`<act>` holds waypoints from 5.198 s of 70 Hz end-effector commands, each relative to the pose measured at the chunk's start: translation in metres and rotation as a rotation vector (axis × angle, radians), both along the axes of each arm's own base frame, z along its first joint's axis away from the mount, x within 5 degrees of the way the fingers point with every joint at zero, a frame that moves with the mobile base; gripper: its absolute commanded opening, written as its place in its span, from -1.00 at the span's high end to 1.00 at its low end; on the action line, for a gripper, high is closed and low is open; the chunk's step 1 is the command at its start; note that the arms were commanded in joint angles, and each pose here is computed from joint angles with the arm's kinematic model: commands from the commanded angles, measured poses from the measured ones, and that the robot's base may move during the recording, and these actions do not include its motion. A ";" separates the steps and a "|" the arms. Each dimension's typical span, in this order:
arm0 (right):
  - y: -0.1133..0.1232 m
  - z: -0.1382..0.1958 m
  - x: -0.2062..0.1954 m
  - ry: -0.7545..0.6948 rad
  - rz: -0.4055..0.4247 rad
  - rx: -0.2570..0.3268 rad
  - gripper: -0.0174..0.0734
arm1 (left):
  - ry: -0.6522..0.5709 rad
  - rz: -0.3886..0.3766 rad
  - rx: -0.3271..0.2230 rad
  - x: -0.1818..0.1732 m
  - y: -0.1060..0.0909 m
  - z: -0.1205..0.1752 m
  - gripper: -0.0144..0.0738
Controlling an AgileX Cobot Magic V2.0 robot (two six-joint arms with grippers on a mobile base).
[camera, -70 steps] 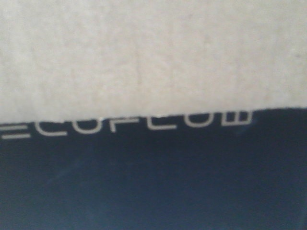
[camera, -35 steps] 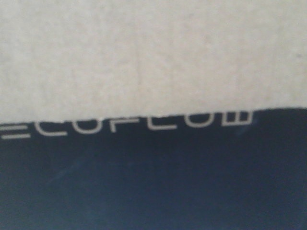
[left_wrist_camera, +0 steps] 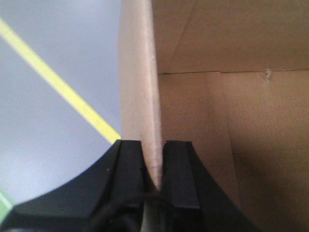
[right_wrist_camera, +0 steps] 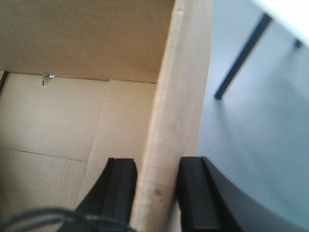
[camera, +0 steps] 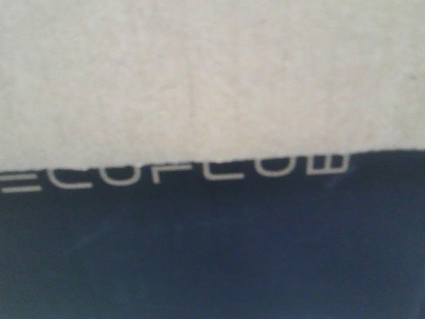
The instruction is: Grab box from left shelf to table start
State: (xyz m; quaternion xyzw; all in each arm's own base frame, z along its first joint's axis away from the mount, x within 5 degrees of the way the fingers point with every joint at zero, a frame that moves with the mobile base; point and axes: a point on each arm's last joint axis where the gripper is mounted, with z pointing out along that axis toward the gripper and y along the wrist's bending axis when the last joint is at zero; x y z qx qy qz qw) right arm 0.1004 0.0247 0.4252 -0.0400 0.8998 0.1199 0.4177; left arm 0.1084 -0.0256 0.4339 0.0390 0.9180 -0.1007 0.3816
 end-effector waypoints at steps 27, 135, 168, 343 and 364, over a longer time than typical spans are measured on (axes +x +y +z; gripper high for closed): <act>0.002 0.018 0.000 -0.133 0.002 0.050 0.49 | -0.076 -0.030 -0.037 -0.002 -0.004 0.012 0.91; 0.002 0.018 0.000 -0.128 0.003 0.049 0.49 | -0.076 -0.030 -0.037 -0.002 -0.004 0.012 0.91; 0.002 0.018 -0.001 -0.129 0.003 0.049 0.49 | -0.076 -0.030 -0.037 -0.002 -0.004 0.012 0.91; 0.005 0.020 0.000 -0.149 0.014 0.088 0.49 | -0.208 -0.030 -0.108 0.005 -0.008 0.023 0.91; 0.011 0.011 0.049 -0.051 0.017 0.132 0.49 | -0.161 -0.016 -0.106 0.044 -0.013 0.013 0.91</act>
